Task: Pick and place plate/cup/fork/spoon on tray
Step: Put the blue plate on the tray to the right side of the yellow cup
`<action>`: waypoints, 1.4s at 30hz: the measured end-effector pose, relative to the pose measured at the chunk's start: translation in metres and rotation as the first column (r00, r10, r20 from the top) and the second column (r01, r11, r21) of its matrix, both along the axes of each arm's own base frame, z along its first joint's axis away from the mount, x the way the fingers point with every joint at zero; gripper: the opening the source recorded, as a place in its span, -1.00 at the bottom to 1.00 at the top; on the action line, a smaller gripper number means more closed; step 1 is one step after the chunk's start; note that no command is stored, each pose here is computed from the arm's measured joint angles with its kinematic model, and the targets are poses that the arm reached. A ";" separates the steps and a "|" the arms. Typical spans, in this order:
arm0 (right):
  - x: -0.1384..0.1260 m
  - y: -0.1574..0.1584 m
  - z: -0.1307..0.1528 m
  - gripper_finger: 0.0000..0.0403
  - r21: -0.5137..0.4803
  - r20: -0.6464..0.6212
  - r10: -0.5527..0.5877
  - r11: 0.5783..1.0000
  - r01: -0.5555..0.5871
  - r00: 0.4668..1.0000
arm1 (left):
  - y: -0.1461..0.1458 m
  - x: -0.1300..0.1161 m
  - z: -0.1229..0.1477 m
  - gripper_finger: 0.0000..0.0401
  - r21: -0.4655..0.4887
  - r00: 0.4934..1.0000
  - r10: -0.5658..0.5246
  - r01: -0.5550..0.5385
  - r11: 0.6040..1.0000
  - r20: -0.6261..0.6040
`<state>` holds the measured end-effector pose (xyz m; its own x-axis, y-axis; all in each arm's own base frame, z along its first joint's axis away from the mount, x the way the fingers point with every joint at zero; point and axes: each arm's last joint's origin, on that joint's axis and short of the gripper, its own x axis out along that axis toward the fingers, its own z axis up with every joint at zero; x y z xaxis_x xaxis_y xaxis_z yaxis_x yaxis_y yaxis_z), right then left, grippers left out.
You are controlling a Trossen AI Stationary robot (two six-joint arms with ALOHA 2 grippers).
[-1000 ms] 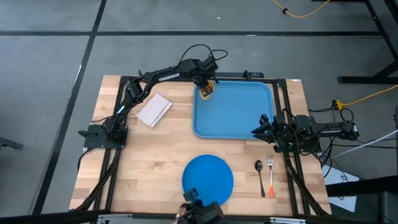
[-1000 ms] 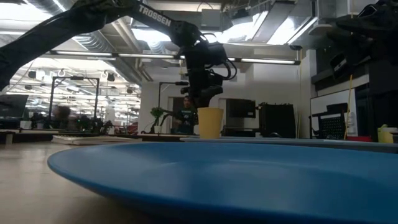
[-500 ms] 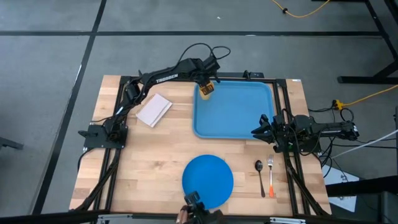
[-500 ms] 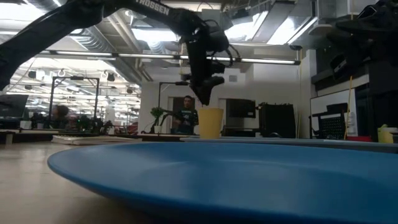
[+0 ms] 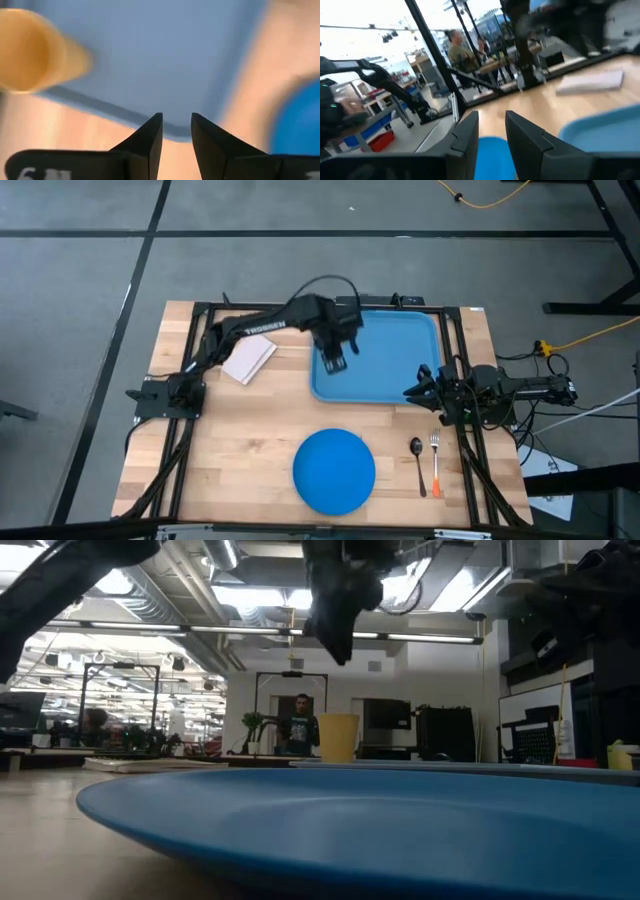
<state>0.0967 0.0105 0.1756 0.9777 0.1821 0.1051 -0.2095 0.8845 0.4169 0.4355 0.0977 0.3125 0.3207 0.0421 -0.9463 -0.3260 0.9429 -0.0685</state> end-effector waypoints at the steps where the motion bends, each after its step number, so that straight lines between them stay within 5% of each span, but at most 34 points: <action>1: 0.000 0.000 -0.002 -0.49 0.004 -0.017 0.001 1.000 -0.001 1.000 | -0.012 0.001 0.000 -0.53 -0.029 1.000 -0.017 0.017 0.999 -0.001; 12: 0.001 0.000 -0.008 -0.49 0.151 -0.107 0.024 0.988 -0.008 0.994 | -0.142 -0.003 -0.002 -0.53 -0.195 0.962 -0.254 0.232 0.953 -0.098; 17: 0.001 0.001 -0.007 -0.49 0.113 -0.100 0.020 0.994 -0.008 0.995 | -0.193 -0.013 -0.003 -0.53 -0.135 0.924 -0.359 0.342 0.930 -0.129; 22: 0.001 0.001 -0.008 -0.49 0.102 -0.098 0.018 0.995 -0.008 0.995 | -0.230 -0.024 -0.012 -0.53 0.066 0.852 -0.485 0.506 0.860 -0.197; 25: 0.001 0.001 -0.008 -0.49 0.093 -0.097 0.017 0.996 -0.008 0.995 | -0.238 -0.028 -0.017 -0.53 0.132 0.852 -0.466 0.504 0.854 -0.239; 35: 0.001 0.001 -0.007 -0.49 0.096 -0.097 0.018 0.995 -0.009 0.995 | -0.225 -0.045 -0.051 -0.53 0.069 0.800 -0.420 0.493 0.867 -0.428; 39: 0.001 0.001 -0.008 -0.49 0.094 -0.102 0.018 0.996 -0.008 0.995 | -0.201 -0.069 -0.033 -0.53 0.108 0.829 -0.361 0.443 0.890 -0.427; 42: 0.002 0.001 -0.009 -0.49 0.096 -0.110 0.018 0.995 -0.007 0.994 | -0.177 -0.093 -0.019 -0.53 0.196 0.896 -0.242 0.331 0.923 -0.373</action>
